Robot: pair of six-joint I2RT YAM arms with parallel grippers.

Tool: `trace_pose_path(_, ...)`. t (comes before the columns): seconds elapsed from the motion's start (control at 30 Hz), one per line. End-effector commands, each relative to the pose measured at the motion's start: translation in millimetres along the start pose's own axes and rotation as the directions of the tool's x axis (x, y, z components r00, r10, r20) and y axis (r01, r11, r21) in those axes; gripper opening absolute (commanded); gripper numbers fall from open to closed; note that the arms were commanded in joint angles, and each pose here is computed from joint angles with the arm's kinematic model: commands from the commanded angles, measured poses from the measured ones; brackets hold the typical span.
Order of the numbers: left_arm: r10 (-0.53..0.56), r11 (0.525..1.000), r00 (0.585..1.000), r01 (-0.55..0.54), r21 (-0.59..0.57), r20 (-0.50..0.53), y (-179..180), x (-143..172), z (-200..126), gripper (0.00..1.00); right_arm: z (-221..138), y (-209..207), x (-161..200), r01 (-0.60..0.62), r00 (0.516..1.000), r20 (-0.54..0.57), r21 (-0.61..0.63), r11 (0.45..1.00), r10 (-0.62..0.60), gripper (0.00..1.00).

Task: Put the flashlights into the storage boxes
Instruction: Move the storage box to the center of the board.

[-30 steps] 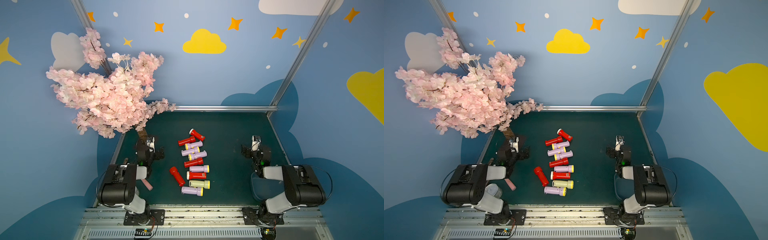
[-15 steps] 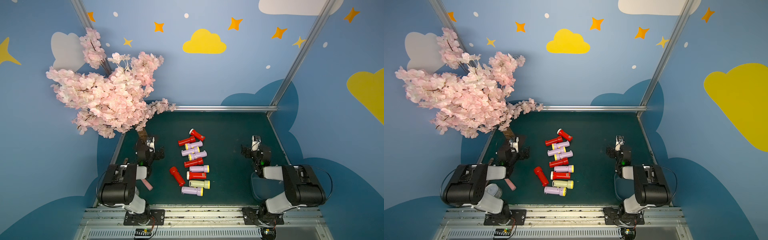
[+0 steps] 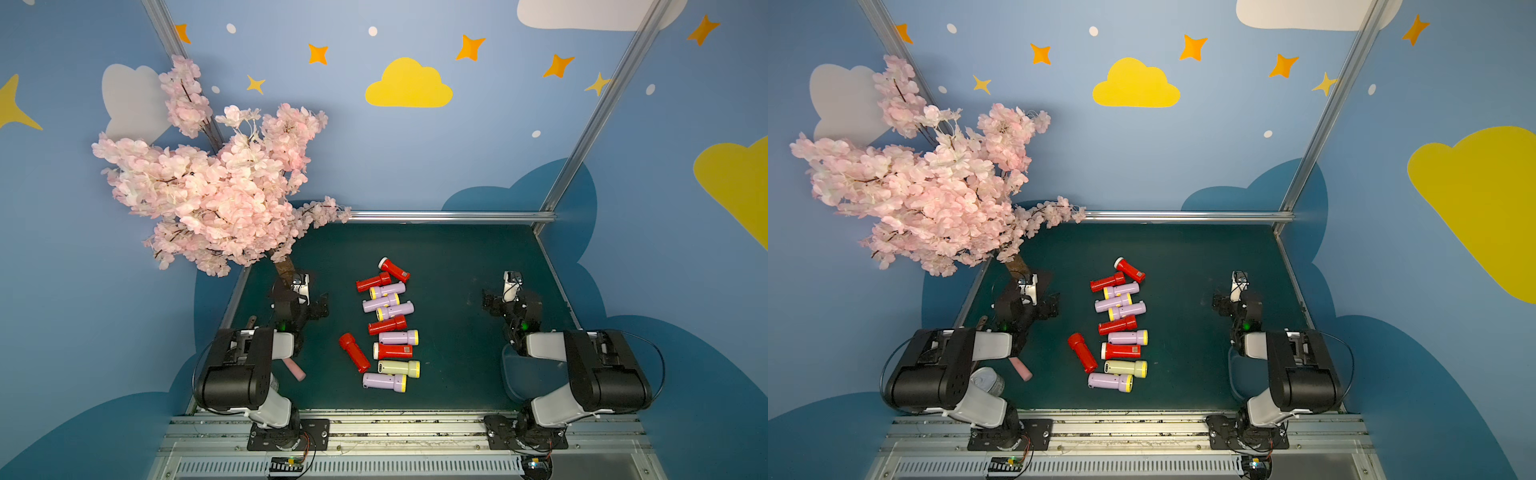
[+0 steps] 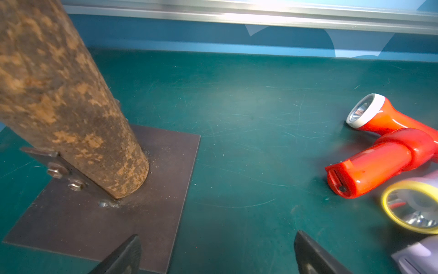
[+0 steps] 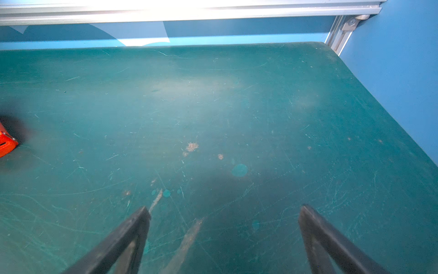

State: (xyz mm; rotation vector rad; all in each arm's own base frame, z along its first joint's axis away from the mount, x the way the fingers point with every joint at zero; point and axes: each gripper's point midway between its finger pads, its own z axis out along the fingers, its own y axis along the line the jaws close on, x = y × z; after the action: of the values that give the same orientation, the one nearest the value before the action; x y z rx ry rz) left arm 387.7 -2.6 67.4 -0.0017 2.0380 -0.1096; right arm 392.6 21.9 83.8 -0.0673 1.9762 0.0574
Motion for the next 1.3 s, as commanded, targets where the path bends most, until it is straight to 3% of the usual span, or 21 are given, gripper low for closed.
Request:
trace_pose_path(0.0,0.01,1.0,1.0,-0.01,0.015,0.005,-3.2,-29.5,3.0,0.99,0.7,-0.7,-7.7,0.001,1.0,0.016,-0.004,1.0,-0.001,0.98)
trace_pose_path(0.07,0.016,0.999,0.998,-0.014,0.031,-0.064,-6.0,-36.4,4.1,0.99,0.6,-0.2,-7.8,0.002,1.0,0.019,-0.005,1.0,-0.002,0.98)
trace_pose_path(0.17,0.027,0.998,0.996,-0.021,0.066,-0.087,-12.4,-44.0,4.3,0.99,0.3,-0.4,-8.5,0.003,1.0,0.021,-0.004,1.0,-0.003,0.98)
trace_pose_path(0.43,0.091,0.993,0.995,-0.094,0.076,0.043,-19.9,-71.0,-19.9,0.99,-2.3,0.1,-19.2,0.026,0.999,0.022,0.036,0.999,-0.027,0.98)
trace_pose_path(0.53,0.163,0.982,0.981,-0.172,0.08,0.108,-28.9,-90.7,-30.2,0.99,-4.3,-2.8,-31.4,0.037,0.997,-0.068,0.09,0.995,-0.031,0.98)
trace_pose_path(0.67,0.175,0.977,0.978,-0.186,0.105,0.112,-40.3,-110.7,-36.7,0.99,-13.2,-20.3,-51.8,0.017,0.982,-0.187,0.245,0.969,0.03,0.98)
trace_pose_path(0.77,0.184,0.966,0.975,-0.203,0.158,0.127,-57.9,-122.8,-38.9,0.99,-24.4,-30.6,-54.0,-0.009,0.948,-0.295,0.343,0.939,0.117,0.98)
trace_pose_path(0.87,0.191,0.949,0.972,-0.219,0.228,0.139,-81.0,-133.1,-39.6,0.99,-46.2,-44.1,-56.9,0.02,0.905,-0.38,0.487,0.873,0.191,0.98)
trace_pose_path(1.0,0.187,0.922,0.977,-0.211,0.324,0.103,-113.8,-144.6,-35.5,0.99,-73.5,-44.2,-71.9,0.116,0.885,-0.429,0.58,0.807,0.181,0.98)
trace_pose_path(1.13,0.209,0.88,0.975,-0.219,0.421,0.07,-147.0,-149.7,-31.8,0.99,-90.0,-23.9,-55.0,0.022,0.821,-0.498,0.517,0.855,0.28,0.97)
trace_pose_path(1.27,0.226,0.856,0.972,-0.231,0.463,0.068,-169.4,-147.8,-28.8,0.99,-118.3,-10.7,-31.7,-0.069,0.766,-0.519,0.521,0.851,0.38,0.78)
